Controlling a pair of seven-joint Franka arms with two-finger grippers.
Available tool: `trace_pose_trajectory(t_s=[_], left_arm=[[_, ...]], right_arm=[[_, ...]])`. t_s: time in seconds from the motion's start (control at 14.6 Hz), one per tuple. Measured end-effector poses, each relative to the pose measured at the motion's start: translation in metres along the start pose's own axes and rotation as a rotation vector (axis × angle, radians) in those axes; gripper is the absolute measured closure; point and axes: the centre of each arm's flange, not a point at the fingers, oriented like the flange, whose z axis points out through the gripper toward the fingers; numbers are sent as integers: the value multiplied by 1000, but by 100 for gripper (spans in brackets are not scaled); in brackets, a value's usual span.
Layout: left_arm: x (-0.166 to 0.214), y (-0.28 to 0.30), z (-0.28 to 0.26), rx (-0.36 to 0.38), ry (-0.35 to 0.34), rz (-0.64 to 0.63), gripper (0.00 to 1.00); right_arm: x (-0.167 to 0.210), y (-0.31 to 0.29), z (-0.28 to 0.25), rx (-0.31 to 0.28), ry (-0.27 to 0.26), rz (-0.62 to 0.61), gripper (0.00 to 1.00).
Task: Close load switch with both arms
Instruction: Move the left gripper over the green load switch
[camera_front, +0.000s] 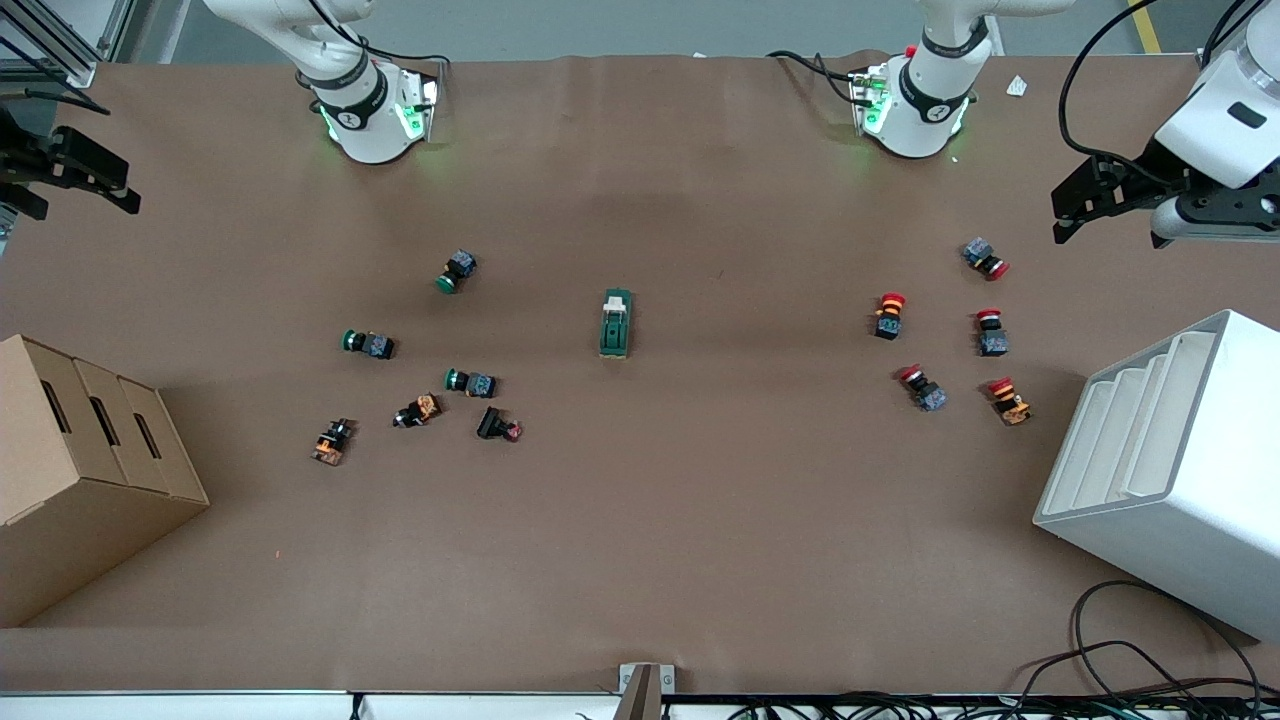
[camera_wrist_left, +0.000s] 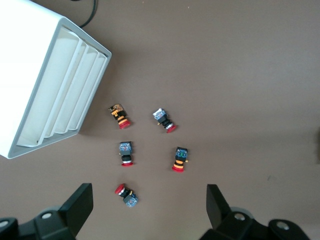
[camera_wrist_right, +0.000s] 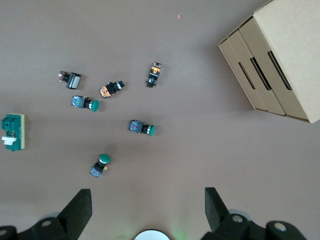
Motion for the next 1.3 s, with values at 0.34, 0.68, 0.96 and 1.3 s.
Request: trace_pose_trajectory(t_s=[0.34, 0.68, 0.96, 1.3], left_arm=[[1, 11, -5, -9, 9, 19, 0], [-8, 161, 31, -21, -61, 84, 0], [-24, 301, 100, -51, -105, -127, 0], [-78, 444, 205, -35, -47, -296, 0]], right_arm=[[1, -1, 5, 9, -6, -2, 0], [1, 2, 8, -4, -14, -7, 0], [0, 3, 9, -5, -19, -5, 0], [16, 9, 30, -4, -46, 5, 0]])
